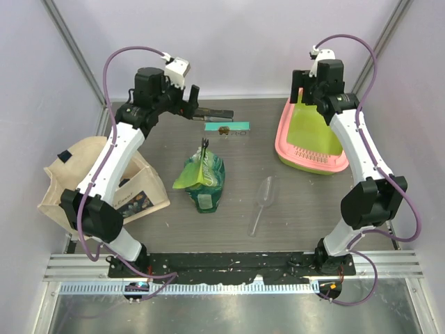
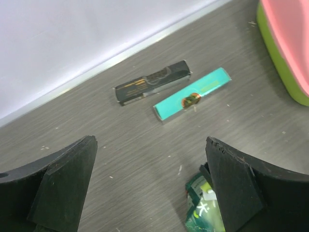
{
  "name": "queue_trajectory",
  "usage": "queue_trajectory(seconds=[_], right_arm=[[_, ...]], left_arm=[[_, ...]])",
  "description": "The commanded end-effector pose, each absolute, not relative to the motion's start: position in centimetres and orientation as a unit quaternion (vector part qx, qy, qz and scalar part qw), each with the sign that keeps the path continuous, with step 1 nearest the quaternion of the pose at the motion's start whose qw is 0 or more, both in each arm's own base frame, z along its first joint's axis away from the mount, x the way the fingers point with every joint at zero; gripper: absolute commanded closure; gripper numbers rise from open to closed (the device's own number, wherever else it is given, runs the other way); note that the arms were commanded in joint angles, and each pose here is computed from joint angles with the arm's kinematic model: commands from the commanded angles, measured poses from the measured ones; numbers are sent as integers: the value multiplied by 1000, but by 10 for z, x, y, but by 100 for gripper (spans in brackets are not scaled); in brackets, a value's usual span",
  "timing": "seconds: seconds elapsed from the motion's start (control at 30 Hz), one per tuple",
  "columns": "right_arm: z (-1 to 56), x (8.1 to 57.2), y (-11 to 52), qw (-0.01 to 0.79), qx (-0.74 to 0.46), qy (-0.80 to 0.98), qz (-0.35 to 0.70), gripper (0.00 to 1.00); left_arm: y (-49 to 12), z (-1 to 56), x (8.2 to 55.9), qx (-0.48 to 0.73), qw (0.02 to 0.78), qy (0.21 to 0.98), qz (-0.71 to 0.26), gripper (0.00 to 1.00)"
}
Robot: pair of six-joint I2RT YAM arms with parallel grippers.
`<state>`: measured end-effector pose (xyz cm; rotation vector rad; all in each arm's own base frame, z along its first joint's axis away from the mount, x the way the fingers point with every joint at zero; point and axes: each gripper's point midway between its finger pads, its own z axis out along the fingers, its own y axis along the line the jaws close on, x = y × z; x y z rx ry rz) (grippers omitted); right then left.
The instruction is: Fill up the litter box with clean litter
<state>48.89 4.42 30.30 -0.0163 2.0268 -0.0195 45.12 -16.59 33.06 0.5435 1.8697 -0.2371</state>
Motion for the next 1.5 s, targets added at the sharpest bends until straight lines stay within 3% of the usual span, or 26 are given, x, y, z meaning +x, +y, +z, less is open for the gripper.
queue_trajectory(seconds=[0.0,0.17,0.33,0.67,0.8,0.93,1.13,1.23,1.33,1.37,1.4,1.47], right_arm=[[341,476,56,565,-49,824,5,9],[332,454,81,557,-187,809,31,9],[322,428,120,552,-296,776,73,9],[305,418,148,533,-303,784,98,11],[292,409,150,527,-300,788,106,11],[294,404,152,535,-299,783,109,11],[291,400,143,539,-294,784,89,11],[284,398,143,533,-290,790,92,11],[281,397,146,528,-284,794,103,11],[279,397,146,526,-283,795,105,11],[279,397,147,525,-282,795,108,11],[279,396,150,524,-285,794,115,11]], left_arm=[[-187,340,421,266,538,782,-169,2],[-201,314,365,313,466,797,-223,4],[-206,290,324,393,417,795,-198,4],[-196,246,283,391,350,844,-113,7],[-199,235,287,360,338,863,-103,7],[-199,216,300,343,319,882,-61,13],[-212,205,283,358,282,887,-69,31],[-207,194,277,363,265,892,-55,50],[-202,184,273,376,231,896,-42,77],[-202,180,270,384,214,897,-43,92],[-200,169,263,403,172,898,-41,99],[-203,177,270,424,175,888,-38,100]])
